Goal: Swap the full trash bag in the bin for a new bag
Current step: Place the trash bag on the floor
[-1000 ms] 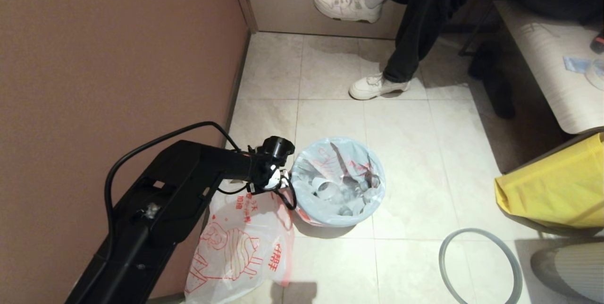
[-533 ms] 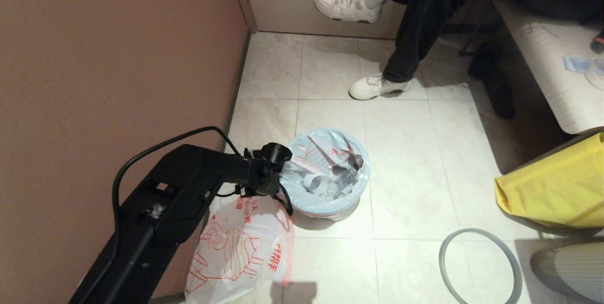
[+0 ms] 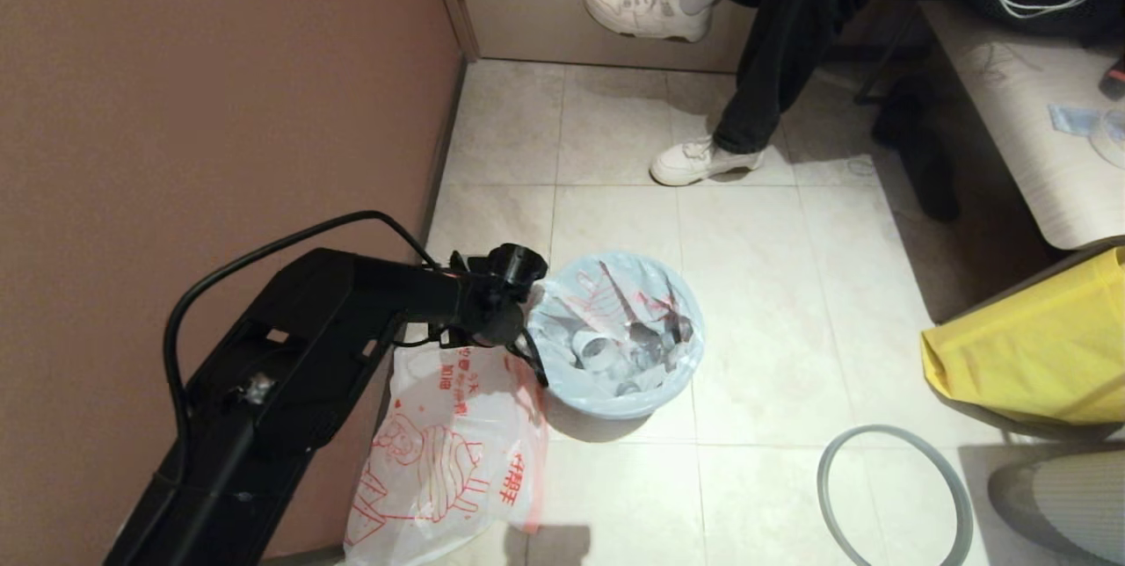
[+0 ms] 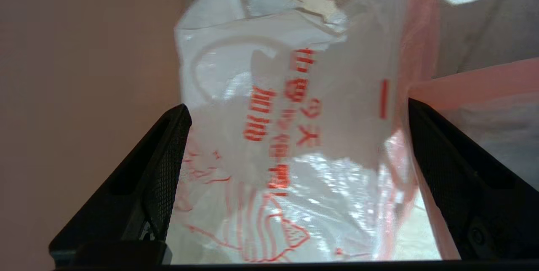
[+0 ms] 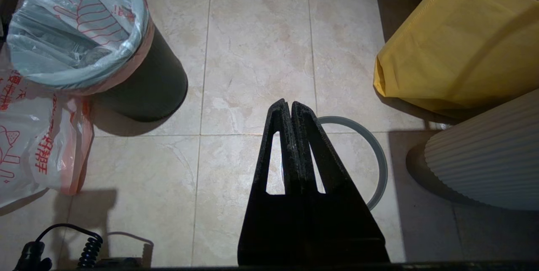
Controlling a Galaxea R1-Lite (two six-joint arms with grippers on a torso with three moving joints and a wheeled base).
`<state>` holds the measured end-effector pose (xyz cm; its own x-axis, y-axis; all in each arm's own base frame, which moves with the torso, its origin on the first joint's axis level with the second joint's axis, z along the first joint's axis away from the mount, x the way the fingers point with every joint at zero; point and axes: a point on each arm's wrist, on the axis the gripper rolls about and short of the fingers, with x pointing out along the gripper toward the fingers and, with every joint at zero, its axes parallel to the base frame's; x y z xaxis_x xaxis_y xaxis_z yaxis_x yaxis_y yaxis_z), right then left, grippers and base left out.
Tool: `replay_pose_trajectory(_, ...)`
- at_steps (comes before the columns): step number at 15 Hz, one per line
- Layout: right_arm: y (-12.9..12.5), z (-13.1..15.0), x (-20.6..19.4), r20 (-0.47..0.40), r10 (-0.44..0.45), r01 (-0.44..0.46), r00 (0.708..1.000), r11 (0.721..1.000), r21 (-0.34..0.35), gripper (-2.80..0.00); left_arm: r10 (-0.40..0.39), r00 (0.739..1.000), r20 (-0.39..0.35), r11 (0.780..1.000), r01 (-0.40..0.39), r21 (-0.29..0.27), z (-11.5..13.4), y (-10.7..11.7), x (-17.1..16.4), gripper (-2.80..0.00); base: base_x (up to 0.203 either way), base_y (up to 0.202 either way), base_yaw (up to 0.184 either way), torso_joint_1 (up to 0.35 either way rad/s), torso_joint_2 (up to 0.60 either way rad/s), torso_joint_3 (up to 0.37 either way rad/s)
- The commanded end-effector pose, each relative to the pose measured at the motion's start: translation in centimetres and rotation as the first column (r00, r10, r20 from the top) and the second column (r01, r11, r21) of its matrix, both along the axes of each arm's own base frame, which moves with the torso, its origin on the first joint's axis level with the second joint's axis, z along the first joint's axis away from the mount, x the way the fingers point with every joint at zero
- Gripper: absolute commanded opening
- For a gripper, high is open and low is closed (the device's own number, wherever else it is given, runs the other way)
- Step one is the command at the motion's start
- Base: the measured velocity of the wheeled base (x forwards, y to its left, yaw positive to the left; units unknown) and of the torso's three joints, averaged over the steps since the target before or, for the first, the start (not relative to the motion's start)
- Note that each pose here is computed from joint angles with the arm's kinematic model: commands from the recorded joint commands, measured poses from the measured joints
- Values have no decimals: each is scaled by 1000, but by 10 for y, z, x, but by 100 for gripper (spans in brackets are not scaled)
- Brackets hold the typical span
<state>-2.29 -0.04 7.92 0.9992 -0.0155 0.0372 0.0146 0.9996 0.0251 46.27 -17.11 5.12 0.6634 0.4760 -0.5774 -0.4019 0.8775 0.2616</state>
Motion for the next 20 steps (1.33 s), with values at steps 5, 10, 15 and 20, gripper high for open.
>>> replay_pose_trajectory(5, 0, 0, 0, 0, 0, 0, 1000, 1000, 0, -280, 44, 999, 16, 999, -44, 25, 40, 7, -14, 0, 0, 0, 0, 0, 0, 0)
replay_pose_trajectory(10, 0, 0, 0, 0, 0, 0, 1000, 1000, 0, -280, 41, 998, 37, 999, -41, -15, 90, 2, -42, 0, 0, 0, 0, 0, 0, 0)
replay_pose_trajectory(15, 0, 0, 0, 0, 0, 0, 1000, 1000, 0, -280, 77, 997, 21, 996, -78, 35, 105, 9, -54, 0, 0, 0, 0, 0, 0, 0)
replay_pose_trajectory(20, 0, 0, 0, 0, 0, 0, 1000, 1000, 0, -280, -50, 998, 29, 986, 54, -159, 133, -8, -73, 0, 0, 0, 0, 0, 0, 0)
